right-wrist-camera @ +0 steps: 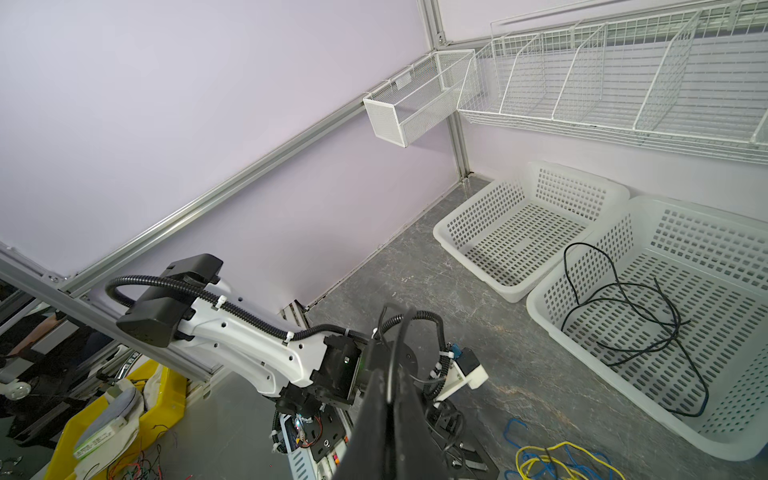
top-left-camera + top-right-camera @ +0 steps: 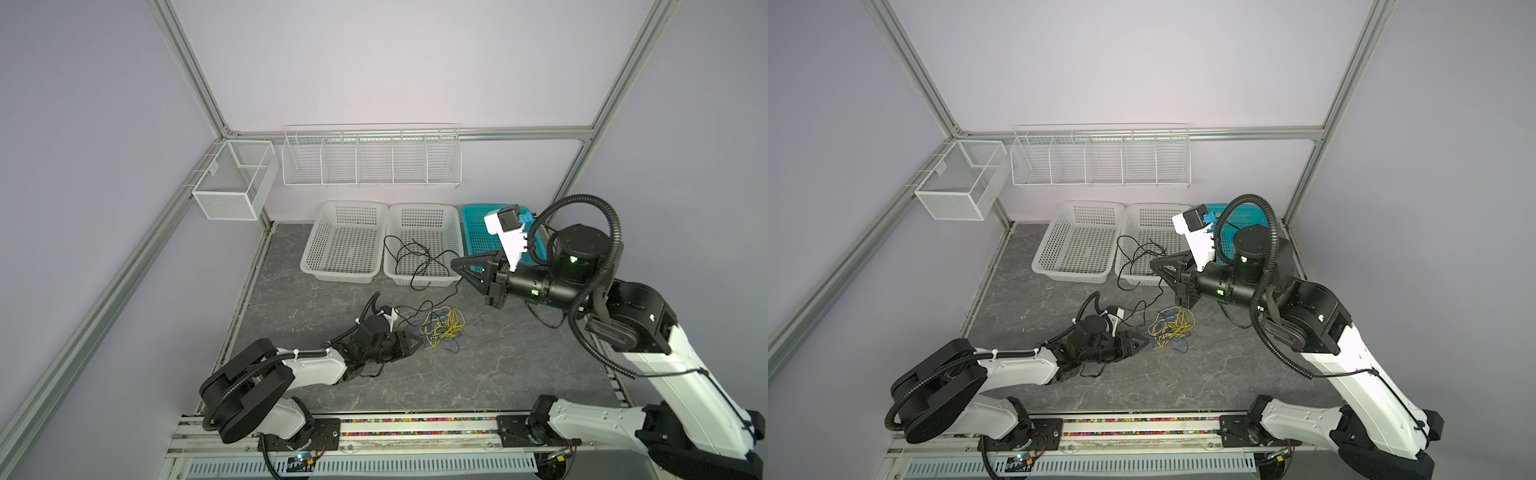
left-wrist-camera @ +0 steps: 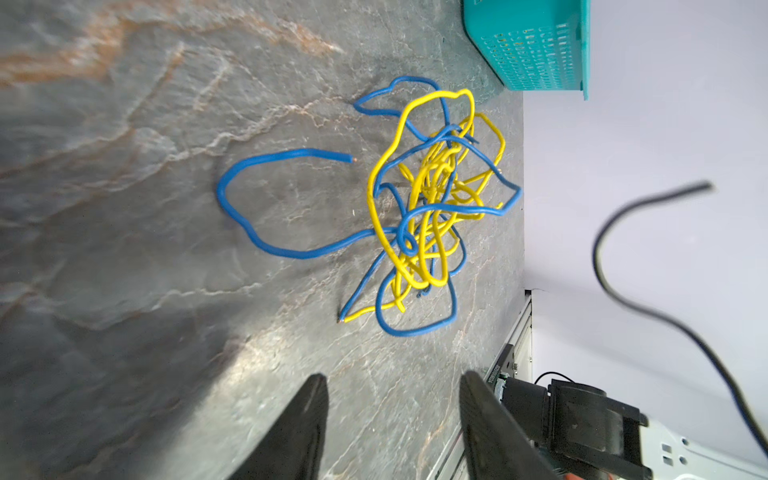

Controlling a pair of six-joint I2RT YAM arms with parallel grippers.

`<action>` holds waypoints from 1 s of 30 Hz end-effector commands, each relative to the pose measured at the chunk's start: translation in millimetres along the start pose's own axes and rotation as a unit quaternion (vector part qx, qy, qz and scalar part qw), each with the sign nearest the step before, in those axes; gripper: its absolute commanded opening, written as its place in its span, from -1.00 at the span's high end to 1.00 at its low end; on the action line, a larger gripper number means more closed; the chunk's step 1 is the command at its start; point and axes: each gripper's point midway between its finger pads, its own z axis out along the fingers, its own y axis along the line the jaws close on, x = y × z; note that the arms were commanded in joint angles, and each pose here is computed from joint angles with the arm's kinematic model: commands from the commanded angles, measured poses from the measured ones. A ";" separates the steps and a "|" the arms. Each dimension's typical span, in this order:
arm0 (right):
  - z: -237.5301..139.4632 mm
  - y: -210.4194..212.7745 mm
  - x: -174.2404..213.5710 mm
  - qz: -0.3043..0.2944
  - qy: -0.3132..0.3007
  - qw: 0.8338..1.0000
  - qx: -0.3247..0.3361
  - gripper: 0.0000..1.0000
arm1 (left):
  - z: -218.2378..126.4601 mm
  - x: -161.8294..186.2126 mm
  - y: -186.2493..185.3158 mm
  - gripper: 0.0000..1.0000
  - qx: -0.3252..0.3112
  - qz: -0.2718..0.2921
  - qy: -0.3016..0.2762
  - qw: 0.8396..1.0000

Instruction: Untangle the cables

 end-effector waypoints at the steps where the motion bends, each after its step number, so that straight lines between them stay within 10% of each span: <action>1: 3.9 -6.5 1.4 -0.007 -0.001 1.000 0.009 0.87 | -12.6 -4.2 -6.7 -0.14 -0.005 0.020 -0.016 1.000; 20: 35.6 -77.5 -63.7 0.028 -0.058 0.995 0.081 0.86 | -132.7 -55.3 -28.3 -0.99 -0.169 0.140 -0.138 0.966; 30: 86.4 -132.5 -125.3 0.048 -0.086 0.990 0.097 0.86 | -229.4 -100.0 -29.0 -0.99 -0.353 0.272 -0.214 0.869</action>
